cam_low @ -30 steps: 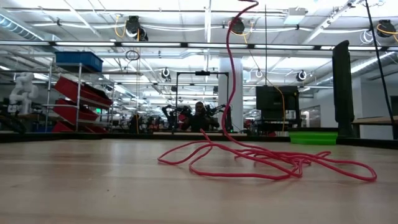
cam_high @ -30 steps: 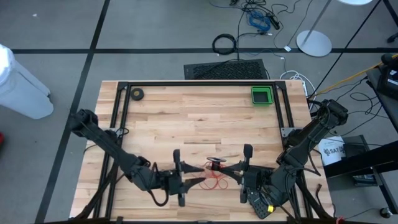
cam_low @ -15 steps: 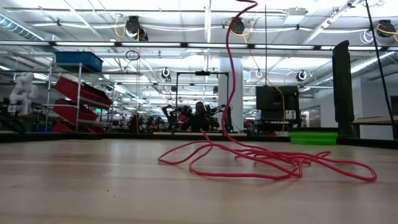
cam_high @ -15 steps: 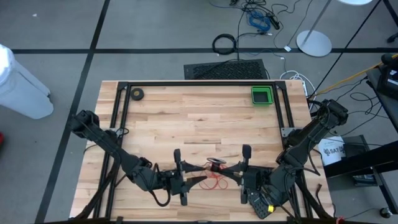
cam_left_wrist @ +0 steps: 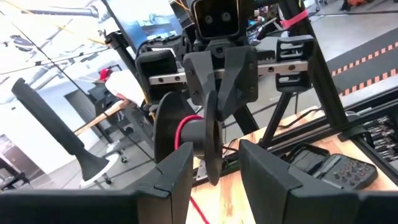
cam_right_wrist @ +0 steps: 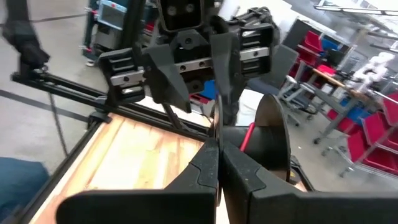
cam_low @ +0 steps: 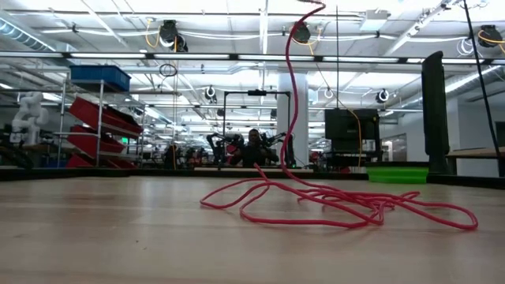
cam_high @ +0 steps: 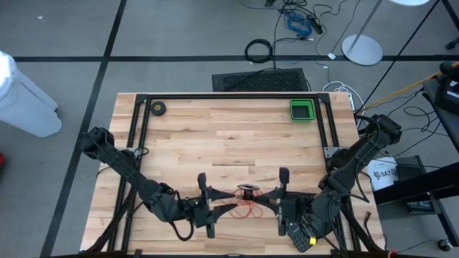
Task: Coil cords
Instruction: Coil the red wire into the spool
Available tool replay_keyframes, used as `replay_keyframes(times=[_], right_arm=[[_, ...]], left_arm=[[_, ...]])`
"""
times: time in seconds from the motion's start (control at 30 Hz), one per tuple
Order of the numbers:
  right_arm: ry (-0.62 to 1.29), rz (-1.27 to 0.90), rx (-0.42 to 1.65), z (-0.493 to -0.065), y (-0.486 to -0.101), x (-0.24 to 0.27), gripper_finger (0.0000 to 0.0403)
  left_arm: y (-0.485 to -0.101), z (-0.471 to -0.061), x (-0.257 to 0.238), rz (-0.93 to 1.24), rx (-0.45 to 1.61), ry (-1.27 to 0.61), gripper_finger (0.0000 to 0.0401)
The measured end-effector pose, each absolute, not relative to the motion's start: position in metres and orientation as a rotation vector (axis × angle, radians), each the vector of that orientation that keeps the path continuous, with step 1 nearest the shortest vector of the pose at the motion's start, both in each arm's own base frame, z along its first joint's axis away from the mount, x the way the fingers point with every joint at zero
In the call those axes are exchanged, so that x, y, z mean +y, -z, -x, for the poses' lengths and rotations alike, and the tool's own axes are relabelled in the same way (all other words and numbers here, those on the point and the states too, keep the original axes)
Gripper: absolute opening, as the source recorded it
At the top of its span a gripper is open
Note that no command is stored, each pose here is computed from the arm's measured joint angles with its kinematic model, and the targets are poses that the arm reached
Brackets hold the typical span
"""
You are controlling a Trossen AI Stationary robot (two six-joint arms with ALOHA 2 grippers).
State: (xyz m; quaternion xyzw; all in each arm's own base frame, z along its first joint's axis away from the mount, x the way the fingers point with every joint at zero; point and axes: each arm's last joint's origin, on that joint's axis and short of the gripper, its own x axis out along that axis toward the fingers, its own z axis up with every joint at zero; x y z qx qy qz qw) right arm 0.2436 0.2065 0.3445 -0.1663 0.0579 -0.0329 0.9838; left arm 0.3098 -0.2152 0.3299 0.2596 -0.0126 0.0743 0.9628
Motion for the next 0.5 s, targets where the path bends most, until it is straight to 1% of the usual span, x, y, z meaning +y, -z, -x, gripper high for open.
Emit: replay_keyframes(times=[0.13,0.5], right_arm=[[0.027,0.337,0.116,-0.2439,-0.3441,0.2073,0.0],[0.033,0.335,0.119,-0.2461,-0.3439,0.2048,0.0]], left_arm=[[-0.33,-0.3097,-0.2158,-0.524,-0.032,-0.132,0.0137],[-0.3298,-0.315,-0.2112,-0.468,-0.054,-0.06,0.0137]])
